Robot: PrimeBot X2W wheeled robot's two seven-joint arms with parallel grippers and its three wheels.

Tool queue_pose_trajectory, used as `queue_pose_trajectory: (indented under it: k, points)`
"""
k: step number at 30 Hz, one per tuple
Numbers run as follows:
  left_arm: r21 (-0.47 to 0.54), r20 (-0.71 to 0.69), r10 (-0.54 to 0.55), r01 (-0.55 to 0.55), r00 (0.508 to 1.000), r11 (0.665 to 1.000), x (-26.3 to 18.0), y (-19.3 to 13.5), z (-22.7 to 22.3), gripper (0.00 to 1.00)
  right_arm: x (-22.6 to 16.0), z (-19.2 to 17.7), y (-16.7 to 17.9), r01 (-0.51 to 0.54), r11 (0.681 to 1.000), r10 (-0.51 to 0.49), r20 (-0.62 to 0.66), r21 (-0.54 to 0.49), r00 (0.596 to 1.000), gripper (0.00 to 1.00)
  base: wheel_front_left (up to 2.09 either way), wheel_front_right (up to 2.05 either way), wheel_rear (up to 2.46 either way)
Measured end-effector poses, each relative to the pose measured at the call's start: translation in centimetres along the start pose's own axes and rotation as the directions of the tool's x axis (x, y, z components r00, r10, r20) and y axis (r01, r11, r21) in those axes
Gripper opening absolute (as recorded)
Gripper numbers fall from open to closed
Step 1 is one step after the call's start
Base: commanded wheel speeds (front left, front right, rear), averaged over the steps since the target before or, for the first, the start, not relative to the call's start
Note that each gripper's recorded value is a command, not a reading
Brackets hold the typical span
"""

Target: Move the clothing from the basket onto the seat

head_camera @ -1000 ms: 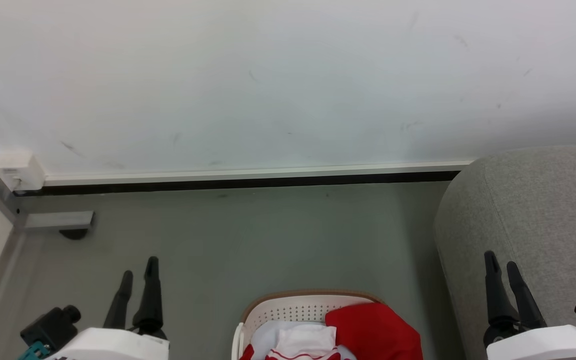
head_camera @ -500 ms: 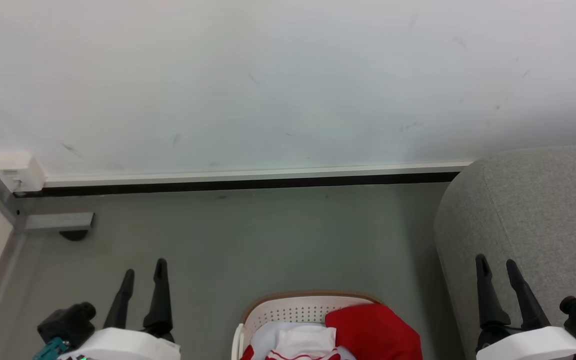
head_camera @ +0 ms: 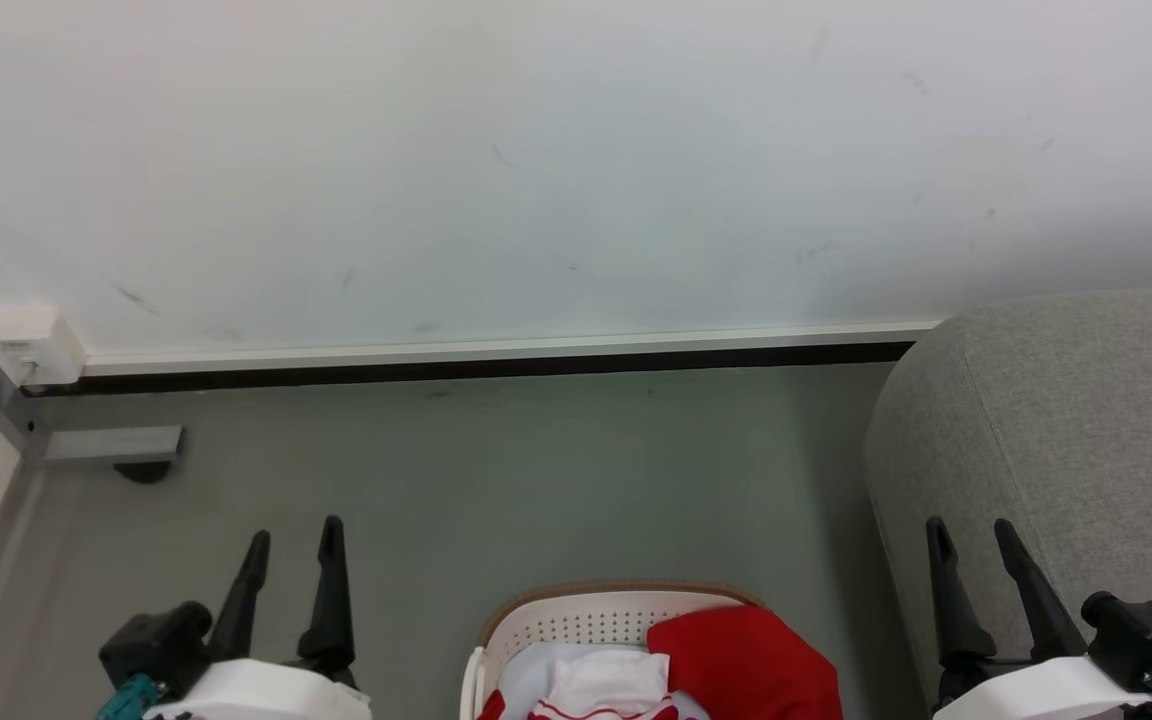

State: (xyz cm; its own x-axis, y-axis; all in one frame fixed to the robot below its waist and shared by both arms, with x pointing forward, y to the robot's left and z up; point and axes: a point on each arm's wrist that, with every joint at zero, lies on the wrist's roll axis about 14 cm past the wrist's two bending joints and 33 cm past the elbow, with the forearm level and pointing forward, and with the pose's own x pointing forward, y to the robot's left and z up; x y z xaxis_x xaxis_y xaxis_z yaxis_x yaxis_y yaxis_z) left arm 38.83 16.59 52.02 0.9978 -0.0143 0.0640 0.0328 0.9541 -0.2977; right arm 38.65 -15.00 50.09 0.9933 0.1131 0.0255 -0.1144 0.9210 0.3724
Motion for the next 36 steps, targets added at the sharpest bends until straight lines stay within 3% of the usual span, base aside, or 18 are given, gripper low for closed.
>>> queue_pose_trajectory:
  k: [20, 36]
  points:
    - [0.172, 0.048, -0.056, 0.047, 0.997, 0.984, 0.1, -1.2, 0.8, 1.00, -0.1, 0.3, 0.7, -0.034, 0.990, 0.037, 0.020, -0.138, 0.999, 1.00, 0.00, 0.00, 0.00]
    - [0.252, 0.083, -0.085, 0.061, 0.993, 0.966, 0.2, -1.8, 1.4, 1.00, -0.1, 0.4, 1.4, -0.064, 0.970, 0.073, 0.030, -0.234, 0.997, 1.00, 0.00, 0.00, 0.00]
